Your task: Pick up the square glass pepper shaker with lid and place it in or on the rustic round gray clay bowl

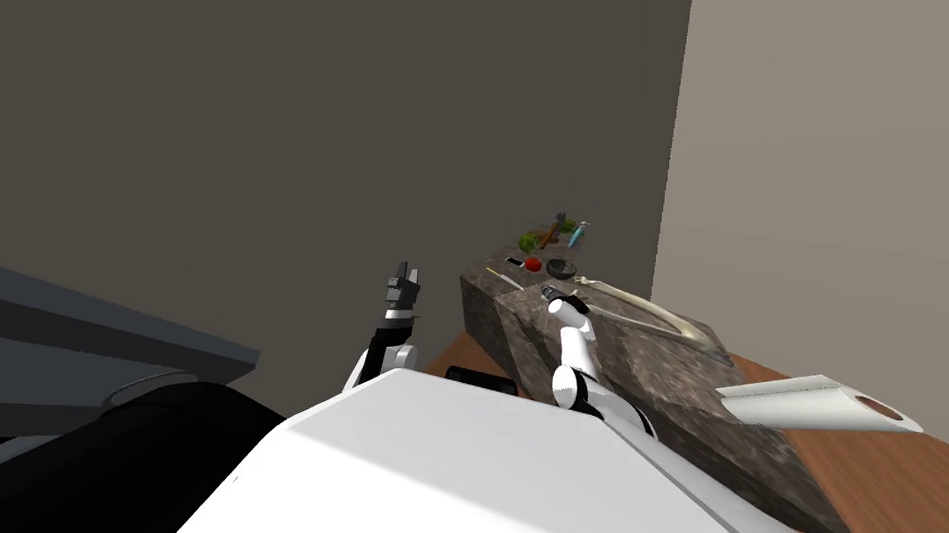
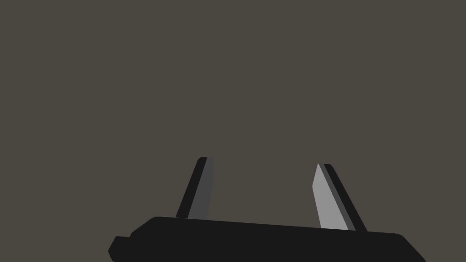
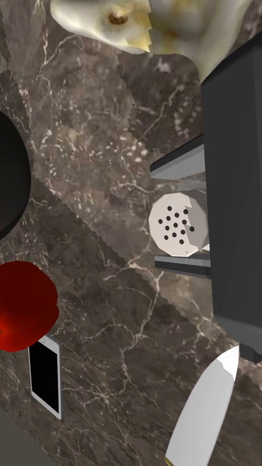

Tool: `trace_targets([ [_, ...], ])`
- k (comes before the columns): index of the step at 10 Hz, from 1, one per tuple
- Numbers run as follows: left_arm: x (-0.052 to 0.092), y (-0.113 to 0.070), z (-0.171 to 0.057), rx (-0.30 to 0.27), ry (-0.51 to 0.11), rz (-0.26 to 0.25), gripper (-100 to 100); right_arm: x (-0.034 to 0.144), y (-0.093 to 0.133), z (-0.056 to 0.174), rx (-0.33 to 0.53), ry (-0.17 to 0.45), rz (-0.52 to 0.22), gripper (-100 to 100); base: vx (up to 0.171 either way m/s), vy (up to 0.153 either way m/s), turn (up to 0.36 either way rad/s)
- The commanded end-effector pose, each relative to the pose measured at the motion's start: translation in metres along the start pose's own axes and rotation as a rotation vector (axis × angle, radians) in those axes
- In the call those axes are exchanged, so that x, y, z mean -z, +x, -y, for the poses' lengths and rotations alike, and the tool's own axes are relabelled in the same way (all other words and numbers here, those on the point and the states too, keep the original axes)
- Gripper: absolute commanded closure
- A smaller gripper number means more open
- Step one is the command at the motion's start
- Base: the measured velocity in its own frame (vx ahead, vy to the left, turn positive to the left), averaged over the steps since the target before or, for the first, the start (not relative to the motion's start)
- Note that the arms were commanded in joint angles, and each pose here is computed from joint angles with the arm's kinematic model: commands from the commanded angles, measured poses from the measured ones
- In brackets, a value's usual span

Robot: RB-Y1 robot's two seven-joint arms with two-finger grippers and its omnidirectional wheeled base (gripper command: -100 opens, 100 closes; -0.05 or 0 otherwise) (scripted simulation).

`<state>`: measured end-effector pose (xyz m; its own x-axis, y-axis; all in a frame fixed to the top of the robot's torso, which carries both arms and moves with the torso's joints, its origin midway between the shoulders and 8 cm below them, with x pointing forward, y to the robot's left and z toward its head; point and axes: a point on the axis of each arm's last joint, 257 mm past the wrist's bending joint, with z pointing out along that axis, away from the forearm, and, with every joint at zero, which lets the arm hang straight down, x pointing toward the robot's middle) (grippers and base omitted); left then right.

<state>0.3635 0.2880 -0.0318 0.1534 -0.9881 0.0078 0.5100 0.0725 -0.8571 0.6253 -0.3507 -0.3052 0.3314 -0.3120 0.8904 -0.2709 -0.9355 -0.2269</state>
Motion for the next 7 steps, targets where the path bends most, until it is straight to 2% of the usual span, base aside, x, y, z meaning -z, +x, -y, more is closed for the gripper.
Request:
trace_targets([
  [1,0.000,0.000,0.000,0.000,0.000,0.000,0,0.001,-0.007,0.021,0.016,0.034,0.010,100,0.047,0.019,-0.175],
  [2,0.000,0.000,0.000,0.000,0.000,0.000,0,0.005,-0.013,0.046,0.032,0.073,0.020,100,0.056,0.005,-0.414],
  [3,0.000,0.000,0.000,0.000,0.000,0.000,0,0.007,-0.016,0.059,0.040,0.093,0.025,100,0.060,0.017,-0.276],
  [4,0.000,0.000,0.000,0.000,0.000,0.000,0,0.007,-0.016,0.059,0.040,0.093,0.025,100,0.036,0.018,-0.031],
  [6,0.000,0.000,0.000,0.000,0.000,0.000,0,0.013,-0.022,0.084,0.054,0.134,0.033,100,0.024,0.012,-0.170],
  [7,0.000,0.000,0.000,0.000,0.000,0.000,0,0.011,-0.024,0.076,0.048,0.122,0.031,100,0.010,0.011,-0.041],
])
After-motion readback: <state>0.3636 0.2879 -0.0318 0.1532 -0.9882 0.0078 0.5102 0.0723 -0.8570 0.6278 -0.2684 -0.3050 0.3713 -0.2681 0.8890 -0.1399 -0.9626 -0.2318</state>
